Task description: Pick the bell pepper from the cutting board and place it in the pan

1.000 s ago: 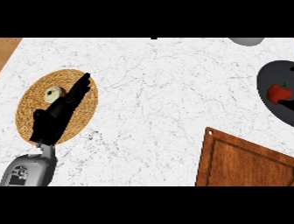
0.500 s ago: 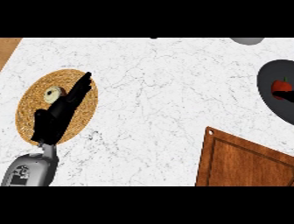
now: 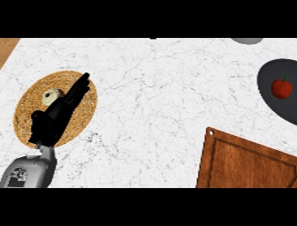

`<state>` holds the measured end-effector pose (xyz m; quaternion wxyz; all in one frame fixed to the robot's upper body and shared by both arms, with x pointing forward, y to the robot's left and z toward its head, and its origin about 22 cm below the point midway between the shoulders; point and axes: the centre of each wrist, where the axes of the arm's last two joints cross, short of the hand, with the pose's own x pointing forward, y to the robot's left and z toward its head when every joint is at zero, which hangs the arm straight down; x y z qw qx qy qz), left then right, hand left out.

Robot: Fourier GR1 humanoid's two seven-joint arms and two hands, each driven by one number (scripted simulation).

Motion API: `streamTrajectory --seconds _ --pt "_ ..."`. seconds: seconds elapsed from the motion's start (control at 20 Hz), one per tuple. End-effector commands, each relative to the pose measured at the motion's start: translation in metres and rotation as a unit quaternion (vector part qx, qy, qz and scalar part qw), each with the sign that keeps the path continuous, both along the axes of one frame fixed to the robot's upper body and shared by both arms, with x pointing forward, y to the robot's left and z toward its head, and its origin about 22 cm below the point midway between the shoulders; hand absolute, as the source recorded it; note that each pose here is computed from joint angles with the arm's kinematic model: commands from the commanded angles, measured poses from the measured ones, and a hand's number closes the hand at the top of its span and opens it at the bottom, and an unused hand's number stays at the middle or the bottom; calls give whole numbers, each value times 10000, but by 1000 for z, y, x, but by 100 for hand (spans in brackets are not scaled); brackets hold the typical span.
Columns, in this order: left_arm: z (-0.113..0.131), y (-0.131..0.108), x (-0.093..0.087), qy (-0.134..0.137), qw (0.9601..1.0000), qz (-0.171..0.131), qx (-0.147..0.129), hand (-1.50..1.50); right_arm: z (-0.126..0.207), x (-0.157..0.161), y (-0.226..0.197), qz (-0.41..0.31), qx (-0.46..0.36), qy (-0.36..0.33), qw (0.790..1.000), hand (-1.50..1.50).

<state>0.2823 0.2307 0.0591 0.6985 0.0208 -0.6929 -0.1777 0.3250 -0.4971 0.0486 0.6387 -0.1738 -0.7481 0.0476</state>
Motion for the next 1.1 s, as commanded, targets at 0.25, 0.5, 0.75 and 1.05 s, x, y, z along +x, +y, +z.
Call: streamTrajectory --seconds 0.25,0.5,0.75,1.05 --pt "0 -1 0 27 9999 103 -25 0 -10 -44 -35 372 381 -666 9964 -150" --pt "-8 11 -3 26 9999 131 19 0 -34 -75 -43 451 492 -691 9954 -150" --pt "0 18 -3 65 9998 180 19 0 -41 -95 -52 457 572 -655 9952 -150" --pt "-8 16 -10 128 9996 236 -26 0 -58 -112 -49 500 457 -747 9949 -150"
